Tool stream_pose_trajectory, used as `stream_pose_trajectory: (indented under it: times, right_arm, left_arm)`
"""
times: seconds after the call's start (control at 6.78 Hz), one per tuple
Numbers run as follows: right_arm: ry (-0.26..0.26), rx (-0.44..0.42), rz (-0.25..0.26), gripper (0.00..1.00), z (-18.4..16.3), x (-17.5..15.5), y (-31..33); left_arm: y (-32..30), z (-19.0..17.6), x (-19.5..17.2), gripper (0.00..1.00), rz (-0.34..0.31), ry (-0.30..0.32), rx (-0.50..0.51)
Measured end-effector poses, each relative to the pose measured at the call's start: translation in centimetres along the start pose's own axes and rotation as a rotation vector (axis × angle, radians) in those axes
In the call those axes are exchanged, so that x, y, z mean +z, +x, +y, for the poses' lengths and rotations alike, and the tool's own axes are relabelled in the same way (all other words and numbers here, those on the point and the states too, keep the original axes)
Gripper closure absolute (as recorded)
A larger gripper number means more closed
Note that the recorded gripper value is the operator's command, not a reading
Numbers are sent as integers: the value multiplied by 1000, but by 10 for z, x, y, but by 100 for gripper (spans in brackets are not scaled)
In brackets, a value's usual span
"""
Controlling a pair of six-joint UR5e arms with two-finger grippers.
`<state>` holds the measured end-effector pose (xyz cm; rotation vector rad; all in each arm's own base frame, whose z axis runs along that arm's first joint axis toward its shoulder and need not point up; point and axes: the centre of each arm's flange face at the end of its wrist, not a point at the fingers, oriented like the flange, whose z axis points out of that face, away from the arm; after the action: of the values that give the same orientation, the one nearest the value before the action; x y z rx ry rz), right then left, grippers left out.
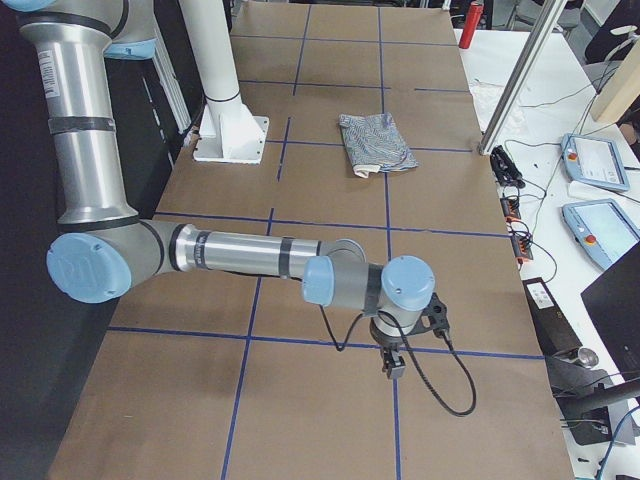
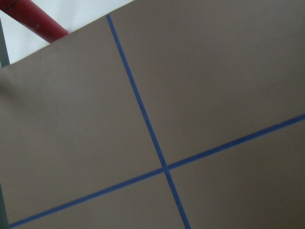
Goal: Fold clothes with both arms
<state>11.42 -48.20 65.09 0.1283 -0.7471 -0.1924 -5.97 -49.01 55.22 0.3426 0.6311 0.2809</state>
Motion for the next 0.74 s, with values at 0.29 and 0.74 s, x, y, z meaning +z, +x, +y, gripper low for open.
stream_pose_trajectory:
  times: [0.29, 0.74]
  right_arm:
    - [22, 171, -9, 0, 25, -7, -20]
    - [-10, 168, -10, 0, 15, 13, -43]
  left_arm:
    - [-11, 18, 17, 0, 15, -25, -24]
    - [-14, 34, 21, 0, 36, -129, -106]
